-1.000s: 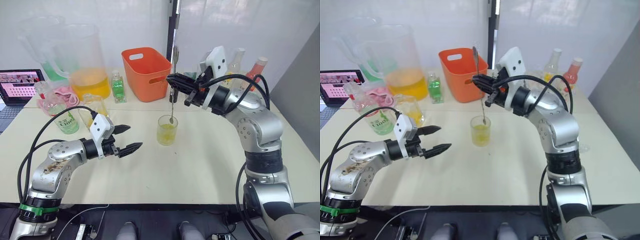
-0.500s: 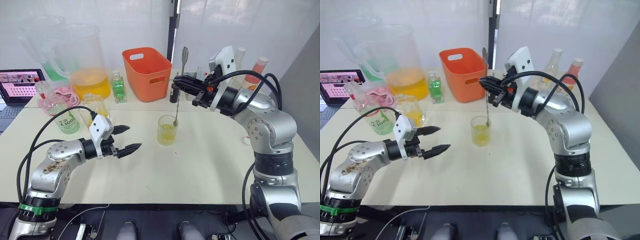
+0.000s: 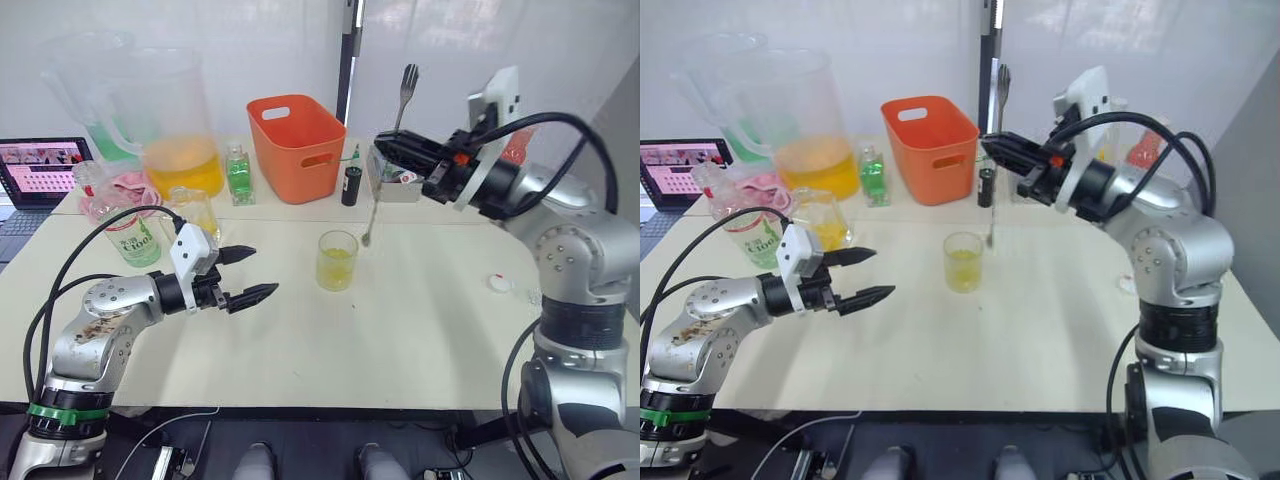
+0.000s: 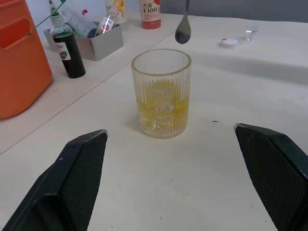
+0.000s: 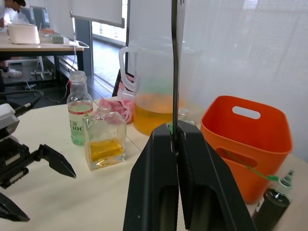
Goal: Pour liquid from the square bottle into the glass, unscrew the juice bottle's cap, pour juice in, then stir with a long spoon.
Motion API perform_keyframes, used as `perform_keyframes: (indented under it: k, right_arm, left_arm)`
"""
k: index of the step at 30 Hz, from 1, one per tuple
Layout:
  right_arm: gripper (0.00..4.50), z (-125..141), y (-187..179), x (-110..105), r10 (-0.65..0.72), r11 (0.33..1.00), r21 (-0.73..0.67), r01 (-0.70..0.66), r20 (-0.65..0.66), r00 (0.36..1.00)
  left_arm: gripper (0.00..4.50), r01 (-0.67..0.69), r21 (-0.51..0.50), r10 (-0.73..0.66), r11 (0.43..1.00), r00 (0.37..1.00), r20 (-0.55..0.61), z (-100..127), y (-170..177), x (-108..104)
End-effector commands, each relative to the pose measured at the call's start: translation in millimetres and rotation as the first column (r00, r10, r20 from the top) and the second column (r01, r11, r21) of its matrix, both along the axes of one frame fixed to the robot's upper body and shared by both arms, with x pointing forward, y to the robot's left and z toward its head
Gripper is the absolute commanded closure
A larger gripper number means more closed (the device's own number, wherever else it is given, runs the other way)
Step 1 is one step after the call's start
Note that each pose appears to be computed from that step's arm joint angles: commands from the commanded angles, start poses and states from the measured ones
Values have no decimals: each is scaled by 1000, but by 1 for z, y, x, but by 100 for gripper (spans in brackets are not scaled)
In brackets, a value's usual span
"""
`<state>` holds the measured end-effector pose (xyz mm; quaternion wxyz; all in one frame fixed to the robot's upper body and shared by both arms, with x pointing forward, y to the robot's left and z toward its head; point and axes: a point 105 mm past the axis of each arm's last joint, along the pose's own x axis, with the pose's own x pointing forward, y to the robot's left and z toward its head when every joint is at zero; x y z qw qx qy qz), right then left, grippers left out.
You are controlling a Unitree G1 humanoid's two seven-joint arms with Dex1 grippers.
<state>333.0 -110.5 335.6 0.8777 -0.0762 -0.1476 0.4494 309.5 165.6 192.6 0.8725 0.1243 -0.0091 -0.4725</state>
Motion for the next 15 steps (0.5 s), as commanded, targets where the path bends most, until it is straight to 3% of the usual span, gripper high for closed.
perform_keyframes:
  k: [1,6,7,10,15]
  right_arm:
    - [450,24,-37,-5,-54,998,43,54,-8,999]
    - [450,27,-58,-2,-95,990,97,105,-108,990]
    - [450,17,-68,-2,-135,988,56,146,-160,978]
    - [450,-11,-95,-1,-253,966,-42,253,-320,913]
    - [450,-38,-114,3,-428,903,-170,394,-400,810]
  left_arm:
    - [2,26,-10,-25,1000,996,86,29,5,-6]
    - [2,21,-18,-19,1000,991,134,40,7,-6]
    - [2,31,-9,-29,999,991,130,42,9,-7]
    - [2,51,33,-55,998,991,126,44,15,-11]
    - [2,52,25,-54,998,992,115,44,16,-10]
